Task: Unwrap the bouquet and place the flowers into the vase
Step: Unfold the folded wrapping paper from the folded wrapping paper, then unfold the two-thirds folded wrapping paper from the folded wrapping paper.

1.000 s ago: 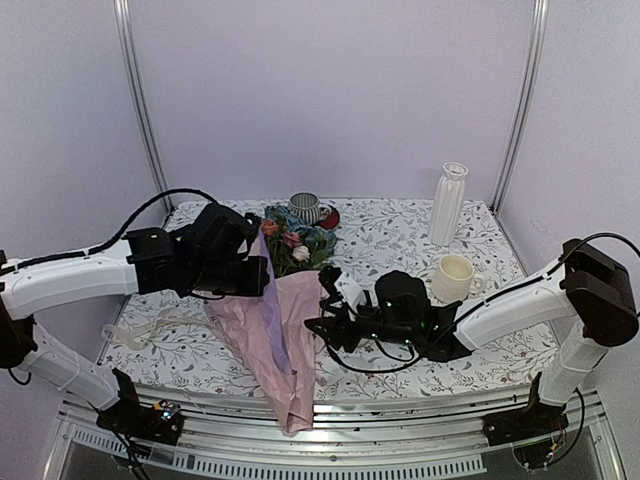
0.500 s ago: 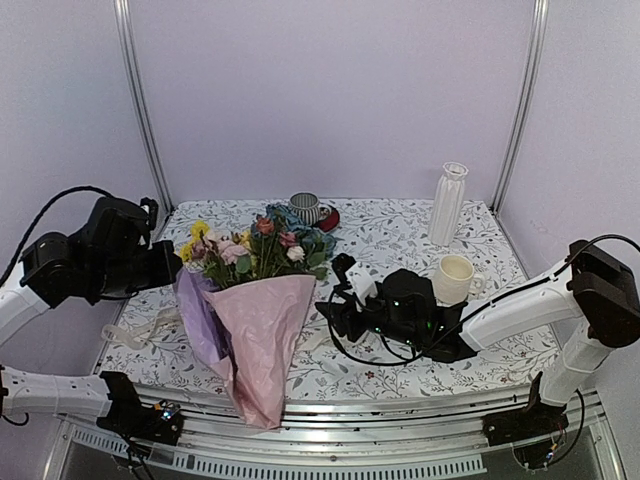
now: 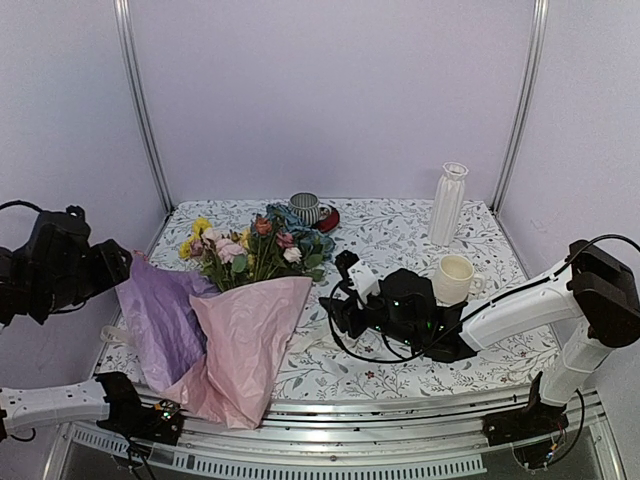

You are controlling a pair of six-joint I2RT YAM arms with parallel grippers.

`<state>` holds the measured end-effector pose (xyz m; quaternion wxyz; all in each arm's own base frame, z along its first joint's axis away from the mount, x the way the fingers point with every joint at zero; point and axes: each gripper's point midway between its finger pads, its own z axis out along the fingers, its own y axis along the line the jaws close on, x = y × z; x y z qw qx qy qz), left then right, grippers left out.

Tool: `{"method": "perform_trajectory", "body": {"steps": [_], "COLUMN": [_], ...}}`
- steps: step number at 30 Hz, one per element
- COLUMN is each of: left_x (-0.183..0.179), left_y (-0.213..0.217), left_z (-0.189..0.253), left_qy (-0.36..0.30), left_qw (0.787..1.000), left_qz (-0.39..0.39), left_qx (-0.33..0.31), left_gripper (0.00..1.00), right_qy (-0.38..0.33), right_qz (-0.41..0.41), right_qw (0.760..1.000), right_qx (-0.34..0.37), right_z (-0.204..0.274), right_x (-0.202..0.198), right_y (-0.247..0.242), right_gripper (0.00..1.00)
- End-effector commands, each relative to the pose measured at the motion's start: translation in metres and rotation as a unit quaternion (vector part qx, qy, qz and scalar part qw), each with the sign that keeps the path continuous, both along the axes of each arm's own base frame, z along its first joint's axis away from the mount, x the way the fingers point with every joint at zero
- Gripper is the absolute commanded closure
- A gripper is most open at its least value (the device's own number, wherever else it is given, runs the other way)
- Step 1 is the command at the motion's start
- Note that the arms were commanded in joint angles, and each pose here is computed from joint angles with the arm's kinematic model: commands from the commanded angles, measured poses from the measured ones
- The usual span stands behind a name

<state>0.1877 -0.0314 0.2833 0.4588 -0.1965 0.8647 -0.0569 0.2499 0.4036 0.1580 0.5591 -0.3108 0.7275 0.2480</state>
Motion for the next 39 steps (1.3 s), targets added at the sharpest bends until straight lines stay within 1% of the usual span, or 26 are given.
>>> {"method": "perform_trajectory", "body": {"steps": [1,2,4,7,9,12,14,16,19,20,22,25,30,34,36,39], "left_x": [-0.013,-0.015,-0.020,-0.019,-0.014,-0.004,0.002,0.009,0.019,0.023,0.030,0.035,0.033,0.031,0.031,0.031], "left_y": [0.030,0.033,0.038,0.027,0.006,-0.045,-0.080,-0.112,-0.152,-0.162,-0.173,-0.176,-0.152,-0.123,-0.112,-0.108], "left_z": [0.033,0.040,0.058,0.078,0.090,0.106,0.107,0.099,0.073,0.059,0.025,-0.023,-0.089,-0.115,-0.128,-0.141], "left_qy": [-0.064,-0.078,-0.111,-0.147,-0.168,-0.190,-0.187,-0.167,-0.119,-0.100,-0.062,-0.019,0.037,0.045,0.051,0.063], "left_qw": [0.997,0.996,0.992,0.988,0.981,0.961,0.946,0.935,0.922,0.921,0.923,0.932,0.949,0.960,0.963,0.961], "left_qz": [0.040,0.039,0.031,-0.018,-0.066,-0.170,-0.235,-0.284,-0.340,-0.349,-0.352,-0.333,-0.275,-0.233,-0.215,-0.212], "left_qx": [-0.020,-0.028,-0.044,-0.052,-0.068,-0.105,-0.121,-0.133,-0.141,-0.142,-0.139,-0.144,-0.148,-0.152,-0.157,-0.164], "left_gripper": [0.20,0.15,0.09,0.06,0.06,0.07,0.08,0.09,0.10,0.11,0.11,0.12,0.15,0.17,0.18,0.18], "right_qy": [-0.007,-0.007,-0.008,-0.008,-0.008,-0.008,-0.008,-0.007,-0.006,-0.005,-0.004,-0.001,0.008,0.032,0.058,0.112], "right_qz": [-0.011,-0.012,-0.013,-0.014,-0.013,-0.013,-0.014,-0.014,-0.016,-0.016,-0.016,-0.022,-0.026,-0.010,0.004,0.025], "right_qw": [1.000,1.000,1.000,1.000,1.000,1.000,1.000,1.000,1.000,1.000,1.000,1.000,0.999,0.999,0.998,0.993], "right_qx": [-0.003,-0.003,-0.006,-0.006,-0.008,-0.009,-0.011,-0.012,-0.013,-0.013,-0.013,-0.016,-0.018,-0.013,-0.004,0.022], "right_z": [0.003,0.003,0.002,0.002,0.001,0.000,0.000,-0.001,-0.002,-0.002,-0.002,-0.004,-0.007,-0.012,-0.016,-0.019], "right_x": [0.003,0.004,0.005,0.005,0.005,0.005,0.006,0.006,0.006,0.006,0.006,0.008,0.010,0.010,0.012,0.017], "right_y": [0.002,0.002,0.002,0.002,0.002,0.003,0.004,0.004,0.004,0.004,0.004,0.003,0.005,0.010,0.010,0.006], "right_gripper": [0.45,0.45,0.45,0.45,0.45,0.45,0.45,0.45,0.45,0.45,0.45,0.45,0.45,0.45,0.44,0.44]}}
